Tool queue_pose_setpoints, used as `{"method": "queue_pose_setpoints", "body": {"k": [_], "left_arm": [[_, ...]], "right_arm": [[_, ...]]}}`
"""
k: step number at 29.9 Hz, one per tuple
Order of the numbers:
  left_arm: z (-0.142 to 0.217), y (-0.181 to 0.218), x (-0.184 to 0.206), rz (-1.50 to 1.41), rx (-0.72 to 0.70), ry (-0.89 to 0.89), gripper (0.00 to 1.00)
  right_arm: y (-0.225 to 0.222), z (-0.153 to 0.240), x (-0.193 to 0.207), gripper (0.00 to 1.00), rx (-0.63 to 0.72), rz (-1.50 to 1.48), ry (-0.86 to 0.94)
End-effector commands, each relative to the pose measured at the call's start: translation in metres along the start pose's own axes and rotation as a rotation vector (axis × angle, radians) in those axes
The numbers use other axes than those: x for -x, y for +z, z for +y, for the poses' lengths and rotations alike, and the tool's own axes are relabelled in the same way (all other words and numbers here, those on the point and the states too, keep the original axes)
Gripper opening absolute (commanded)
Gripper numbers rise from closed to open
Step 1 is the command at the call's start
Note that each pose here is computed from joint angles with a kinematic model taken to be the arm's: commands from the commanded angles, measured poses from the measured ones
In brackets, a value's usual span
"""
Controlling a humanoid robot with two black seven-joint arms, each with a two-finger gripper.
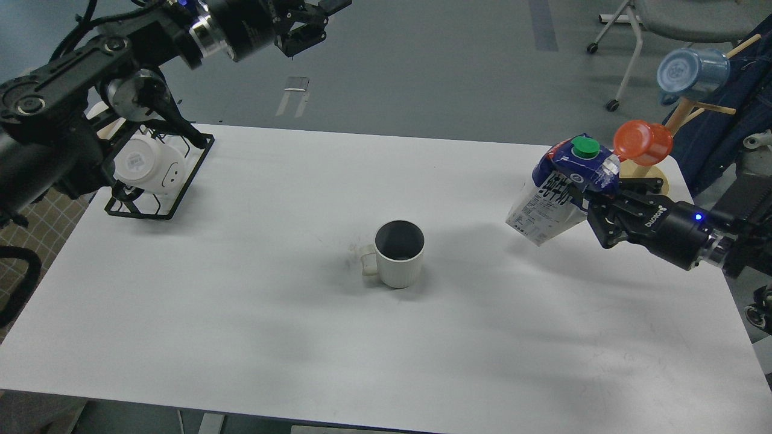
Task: Place cup and milk with both arms
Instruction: 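Lift the milk carton and move it beside the mug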
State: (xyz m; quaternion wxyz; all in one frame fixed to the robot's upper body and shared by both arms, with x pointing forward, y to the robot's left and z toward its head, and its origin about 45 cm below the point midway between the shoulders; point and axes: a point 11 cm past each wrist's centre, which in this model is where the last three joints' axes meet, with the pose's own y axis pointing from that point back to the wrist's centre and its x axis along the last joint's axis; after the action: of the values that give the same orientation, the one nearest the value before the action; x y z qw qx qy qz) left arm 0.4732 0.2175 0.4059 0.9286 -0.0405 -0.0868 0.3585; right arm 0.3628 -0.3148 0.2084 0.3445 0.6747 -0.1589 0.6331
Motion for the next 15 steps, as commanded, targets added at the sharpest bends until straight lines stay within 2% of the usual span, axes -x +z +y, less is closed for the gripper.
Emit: {"method": "queue_pose_setpoints", "body": {"k": [1, 7, 15], "left_arm": [[0.001, -0.001, -0.001, 0.001, -0.003, 0.003, 0.95], [0.004, -0.003, -0.002, 0.001, -0.006, 0.008, 0.95], [0.005, -0.004, -0.003, 0.001, -0.011, 0.01, 0.95]], "right_arm": [[-0.019, -0.027, 0.0, 0.05, -0.073, -0.008, -0.005], [-0.032, -0.06, 0.0, 0.05, -0.114, -0.002, 0.0], [-0.05, -0.081, 0.005, 0.08, -0.154, -0.026, 0.002]]}}
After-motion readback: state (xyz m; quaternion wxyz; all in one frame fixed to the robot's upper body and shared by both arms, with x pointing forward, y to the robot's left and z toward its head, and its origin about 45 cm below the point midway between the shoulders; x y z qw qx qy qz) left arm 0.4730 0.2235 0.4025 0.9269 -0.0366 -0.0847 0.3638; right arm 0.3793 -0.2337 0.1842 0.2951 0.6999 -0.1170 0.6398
